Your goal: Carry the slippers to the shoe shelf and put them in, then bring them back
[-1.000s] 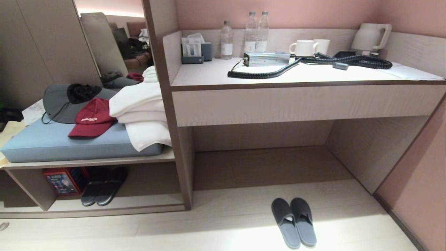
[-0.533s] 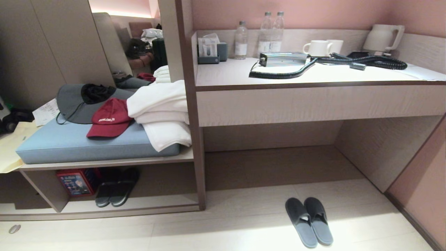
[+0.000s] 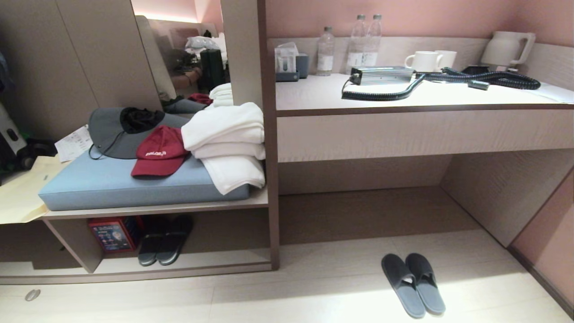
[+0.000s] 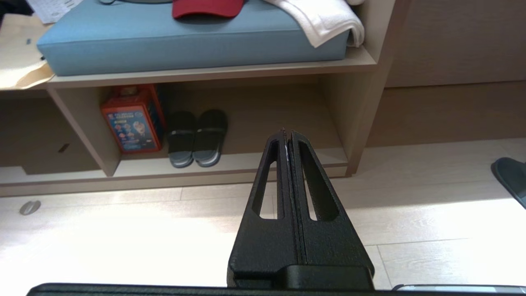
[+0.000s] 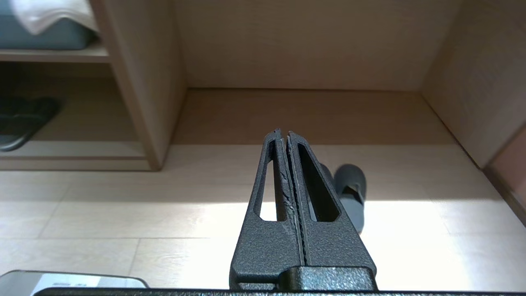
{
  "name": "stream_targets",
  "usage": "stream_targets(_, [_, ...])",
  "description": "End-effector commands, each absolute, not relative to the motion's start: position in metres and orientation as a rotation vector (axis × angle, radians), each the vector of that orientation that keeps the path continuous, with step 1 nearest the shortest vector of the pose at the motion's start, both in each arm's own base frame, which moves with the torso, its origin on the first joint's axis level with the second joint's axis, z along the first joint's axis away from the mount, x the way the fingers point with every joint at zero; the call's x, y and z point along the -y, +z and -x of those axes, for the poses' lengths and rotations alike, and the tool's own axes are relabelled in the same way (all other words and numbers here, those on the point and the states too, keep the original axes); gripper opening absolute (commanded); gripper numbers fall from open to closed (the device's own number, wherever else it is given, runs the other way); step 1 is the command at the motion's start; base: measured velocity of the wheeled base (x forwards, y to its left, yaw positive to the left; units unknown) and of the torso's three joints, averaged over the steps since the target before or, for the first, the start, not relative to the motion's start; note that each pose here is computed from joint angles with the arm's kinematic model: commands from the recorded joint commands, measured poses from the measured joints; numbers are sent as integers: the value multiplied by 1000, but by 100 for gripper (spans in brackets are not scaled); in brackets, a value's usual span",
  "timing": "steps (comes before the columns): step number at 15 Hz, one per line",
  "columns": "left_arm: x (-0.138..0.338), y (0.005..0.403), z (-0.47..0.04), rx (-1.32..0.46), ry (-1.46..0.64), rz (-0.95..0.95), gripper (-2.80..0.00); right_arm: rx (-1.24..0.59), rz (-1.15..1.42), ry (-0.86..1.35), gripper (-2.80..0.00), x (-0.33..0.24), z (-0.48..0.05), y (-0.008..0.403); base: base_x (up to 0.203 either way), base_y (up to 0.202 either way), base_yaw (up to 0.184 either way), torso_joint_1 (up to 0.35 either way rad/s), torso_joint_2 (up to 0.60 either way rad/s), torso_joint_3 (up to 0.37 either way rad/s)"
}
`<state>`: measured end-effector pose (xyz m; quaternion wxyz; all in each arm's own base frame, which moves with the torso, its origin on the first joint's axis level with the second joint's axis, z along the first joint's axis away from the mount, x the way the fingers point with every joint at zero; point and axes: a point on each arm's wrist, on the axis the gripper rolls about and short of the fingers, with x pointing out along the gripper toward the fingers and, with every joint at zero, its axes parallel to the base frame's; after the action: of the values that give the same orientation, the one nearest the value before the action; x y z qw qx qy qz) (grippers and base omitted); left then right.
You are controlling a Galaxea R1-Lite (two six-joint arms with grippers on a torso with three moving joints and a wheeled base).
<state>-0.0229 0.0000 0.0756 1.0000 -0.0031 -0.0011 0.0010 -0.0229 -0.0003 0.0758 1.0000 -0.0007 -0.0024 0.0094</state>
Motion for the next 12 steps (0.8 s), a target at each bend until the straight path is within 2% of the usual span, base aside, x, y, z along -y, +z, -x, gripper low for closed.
stream_targets(1, [0,76,23,2,2,6,-280,3,2,18,-280,0,23,76,0,0,0,0,0,0])
stream_targets(4, [0,76,23,2,0,11,-280,5,2,18,-280,0,23,76,0,0,0,0,0,0])
stream_targets(12, [0,76,23,2,2,11,-280,4,2,18,-280,0,23,76,-190,0,2,5,2,3])
